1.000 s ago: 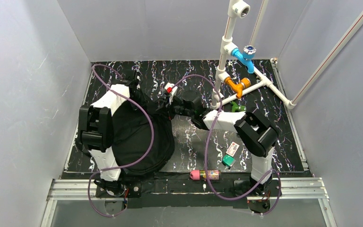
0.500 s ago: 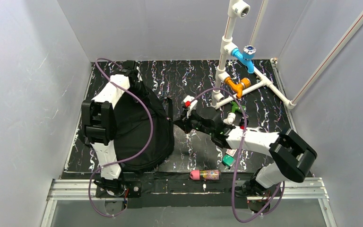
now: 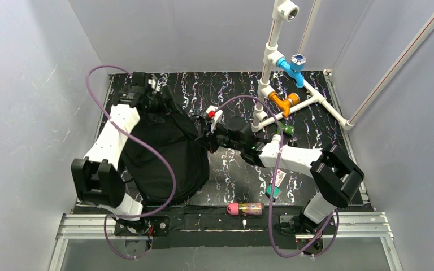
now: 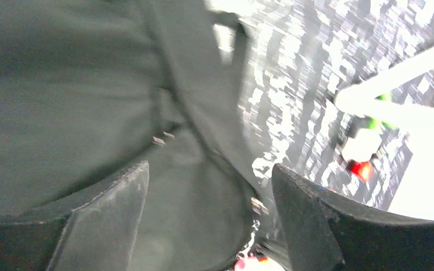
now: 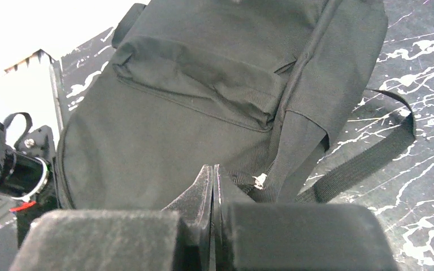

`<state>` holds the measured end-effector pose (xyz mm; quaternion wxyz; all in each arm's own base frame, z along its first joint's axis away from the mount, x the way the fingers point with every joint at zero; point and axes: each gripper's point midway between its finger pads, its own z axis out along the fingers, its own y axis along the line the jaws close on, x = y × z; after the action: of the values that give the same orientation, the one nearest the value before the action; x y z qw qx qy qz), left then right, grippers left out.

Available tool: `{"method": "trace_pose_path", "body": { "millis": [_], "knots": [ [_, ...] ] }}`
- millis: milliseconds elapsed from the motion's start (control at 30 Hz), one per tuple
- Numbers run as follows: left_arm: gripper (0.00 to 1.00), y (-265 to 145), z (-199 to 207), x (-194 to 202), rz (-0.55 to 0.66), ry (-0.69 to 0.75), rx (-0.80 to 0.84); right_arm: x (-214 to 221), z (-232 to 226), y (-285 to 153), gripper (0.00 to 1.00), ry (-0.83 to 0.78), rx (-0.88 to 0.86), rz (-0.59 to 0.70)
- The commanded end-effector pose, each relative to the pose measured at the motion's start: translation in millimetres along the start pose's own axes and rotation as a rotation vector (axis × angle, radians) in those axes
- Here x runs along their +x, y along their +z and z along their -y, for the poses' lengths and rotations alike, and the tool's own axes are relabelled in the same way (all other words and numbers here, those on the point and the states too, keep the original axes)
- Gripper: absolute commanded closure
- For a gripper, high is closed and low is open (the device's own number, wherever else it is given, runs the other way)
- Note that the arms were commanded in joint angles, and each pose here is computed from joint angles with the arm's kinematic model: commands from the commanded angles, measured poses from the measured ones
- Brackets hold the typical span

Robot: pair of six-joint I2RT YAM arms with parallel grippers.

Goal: Pack the student bag
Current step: Zip the student bag at the center of the board, then adjust the student bag at the center of the board.

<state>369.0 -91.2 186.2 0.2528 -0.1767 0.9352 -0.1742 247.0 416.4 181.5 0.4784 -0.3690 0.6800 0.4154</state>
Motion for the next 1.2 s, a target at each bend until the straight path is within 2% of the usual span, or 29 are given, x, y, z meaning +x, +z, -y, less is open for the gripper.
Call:
{"method": "trace_pose_path", "body": {
  "millis": [0, 133, 233, 333, 433, 600, 667, 767, 867, 967, 1167],
  "knots": [
    [0.24, -33, 40, 41, -0.009, 0.102, 0.146, -45, -11, 7, 0.99, 0.160, -0.024, 0.053],
    [0.30, -67, 57, 58, 0.159, 0.186, 0.384, -94, -24, -2, 0.99, 0.406, -0.044, 0.125],
    [0.33, -103, 73, 81, 0.220, 0.264, 0.592, -134, -15, -14, 0.99, 0.548, 0.012, 0.212],
    [0.23, -129, 81, 109, 0.179, 0.285, 0.732, -155, 6, -14, 0.99, 0.734, 0.031, 0.259],
    [0.21, -117, 70, 128, 0.112, 0.294, 0.650, -161, 21, -5, 0.99, 0.822, 0.041, 0.288],
    [0.18, -75, 25, 138, 0.171, 0.463, 0.210, -170, 36, 2, 0.99, 0.849, 0.068, 0.319],
    [0.18, -62, 9, 138, 0.151, 0.509, 0.092, -166, 37, 5, 0.99, 0.845, 0.073, 0.306],
    [0.17, -47, 7, 146, 0.085, 0.565, 0.040, -159, 40, 4, 0.99, 0.852, 0.097, 0.299],
    [0.09, -32, 4, 150, 0.085, 0.626, -0.049, -156, 46, 3, 0.99, 0.838, 0.135, 0.299],
    [0.09, -24, 8, 148, 0.090, 0.644, -0.104, -156, 48, 2, 0.99, 0.815, 0.155, 0.295],
    [0.02, -41, 46, 171, 0.079, 0.585, 0.124, -152, 52, 4, 0.99, 0.790, 0.179, 0.281]
  ]
}}
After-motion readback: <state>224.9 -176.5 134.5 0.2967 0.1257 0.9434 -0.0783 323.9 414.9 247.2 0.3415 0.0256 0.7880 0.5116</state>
